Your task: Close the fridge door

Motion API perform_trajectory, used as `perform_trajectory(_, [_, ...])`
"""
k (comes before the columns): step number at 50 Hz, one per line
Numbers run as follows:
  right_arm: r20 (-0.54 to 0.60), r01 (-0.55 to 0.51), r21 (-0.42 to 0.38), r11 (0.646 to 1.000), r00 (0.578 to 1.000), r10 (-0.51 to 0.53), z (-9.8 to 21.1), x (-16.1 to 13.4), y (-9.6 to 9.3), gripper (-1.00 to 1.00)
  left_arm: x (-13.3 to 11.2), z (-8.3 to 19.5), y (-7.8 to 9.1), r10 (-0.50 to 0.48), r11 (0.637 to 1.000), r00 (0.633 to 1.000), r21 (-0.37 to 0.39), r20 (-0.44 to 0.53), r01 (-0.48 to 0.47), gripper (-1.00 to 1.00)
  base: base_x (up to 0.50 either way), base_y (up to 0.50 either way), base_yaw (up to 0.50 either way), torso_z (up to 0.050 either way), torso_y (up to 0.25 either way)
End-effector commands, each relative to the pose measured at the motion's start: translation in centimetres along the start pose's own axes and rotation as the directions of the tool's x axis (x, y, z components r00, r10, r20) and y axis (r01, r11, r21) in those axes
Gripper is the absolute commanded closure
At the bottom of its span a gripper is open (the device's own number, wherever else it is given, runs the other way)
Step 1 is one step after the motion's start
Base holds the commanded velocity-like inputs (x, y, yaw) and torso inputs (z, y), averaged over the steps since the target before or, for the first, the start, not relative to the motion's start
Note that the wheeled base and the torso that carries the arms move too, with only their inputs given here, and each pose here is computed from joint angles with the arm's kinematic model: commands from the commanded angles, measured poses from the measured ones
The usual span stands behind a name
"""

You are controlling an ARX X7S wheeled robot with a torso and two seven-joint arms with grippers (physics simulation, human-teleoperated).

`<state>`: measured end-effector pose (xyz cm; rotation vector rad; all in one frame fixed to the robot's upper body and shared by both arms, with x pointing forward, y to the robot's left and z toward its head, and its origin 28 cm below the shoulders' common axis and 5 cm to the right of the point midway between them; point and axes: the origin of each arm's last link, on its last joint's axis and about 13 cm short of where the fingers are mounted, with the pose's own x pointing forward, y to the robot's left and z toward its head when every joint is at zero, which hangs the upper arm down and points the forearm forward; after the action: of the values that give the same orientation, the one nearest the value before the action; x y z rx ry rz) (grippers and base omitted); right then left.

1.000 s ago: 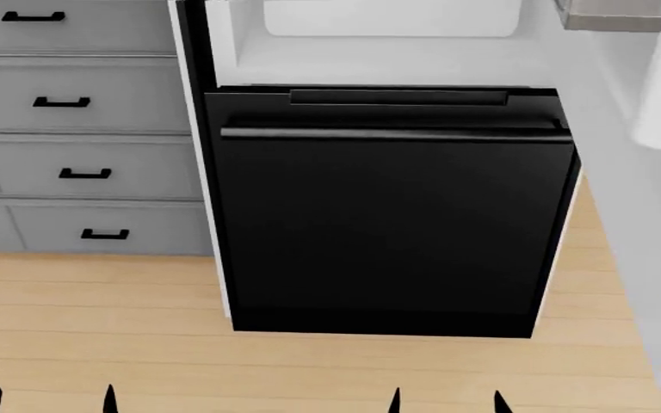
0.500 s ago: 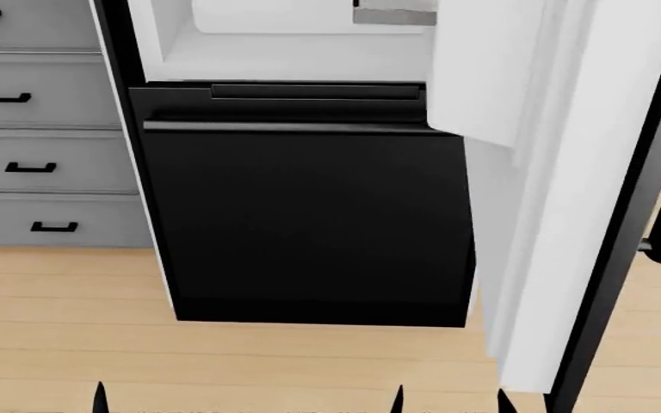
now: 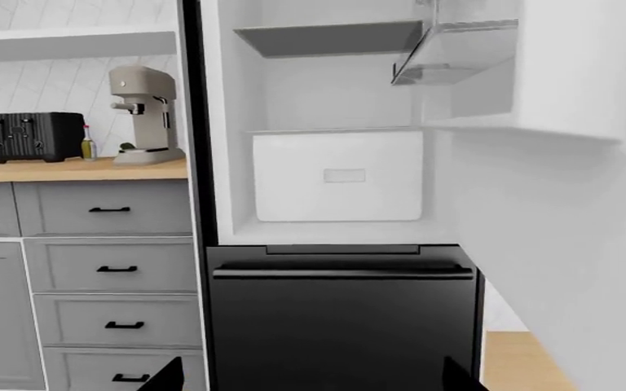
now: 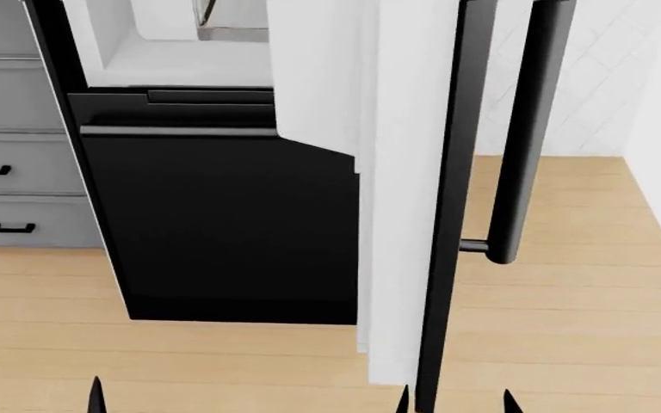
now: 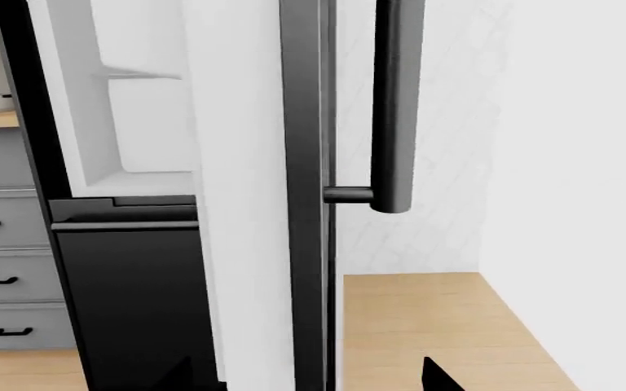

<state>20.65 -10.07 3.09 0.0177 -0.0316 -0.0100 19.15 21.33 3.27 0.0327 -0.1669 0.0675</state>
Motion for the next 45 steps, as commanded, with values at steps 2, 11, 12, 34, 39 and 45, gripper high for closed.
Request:
perform_trajectory(2, [-0.010,0.009,-0.003,1.000,1.000,-0.009,-0.26,-0.03,-0.04,-1.00,-0.10,0.19,0.10,0.013,1.000,1.000,0.000,-0.001,-0.013,-1.00,-0.50,0.00,0.00,0.048,0.000])
perform_trajectory(11, [-0.004,0.007,0.002,1.000,1.000,-0.007,-0.13,0.01,-0.12,-1.00,-0.14,0.42,0.10,0.007,1.000,1.000,0.001,0.009,-0.007,-1.00,-0.43,-0.25,0.00,0.048,0.000])
perform_trajectory(12, [-0.003,0.008,0.000,1.000,1.000,-0.008,-0.11,0.01,-0.17,-1.00,-0.16,0.42,0.08,0.005,1.000,1.000,0.001,0.009,-0.005,-1.00,-0.21,-0.50,0.00,0.048,0.000])
perform_trajectory(34, [0.000,0.029,0.014,0.999,1.000,-0.029,0.22,0.03,-0.56,-1.00,-0.37,0.47,0.00,-0.001,1.000,1.000,-0.002,0.009,0.001,-1.00,-0.06,-0.50,0.00,0.048,0.000])
perform_trajectory(39, [0.001,0.032,0.021,0.999,0.999,-0.032,0.21,0.01,-0.59,-1.00,-0.36,0.51,-0.07,-0.003,1.000,1.000,0.000,0.010,0.003,-1.00,0.00,-0.50,0.00,0.048,0.000])
perform_trajectory(45, [-0.003,0.035,0.021,0.999,0.999,-0.035,0.11,0.08,-0.61,-1.00,-0.37,0.59,-0.09,-0.003,1.000,1.000,-0.001,0.010,0.003,-1.00,0.01,-0.50,0.00,0.048,0.000])
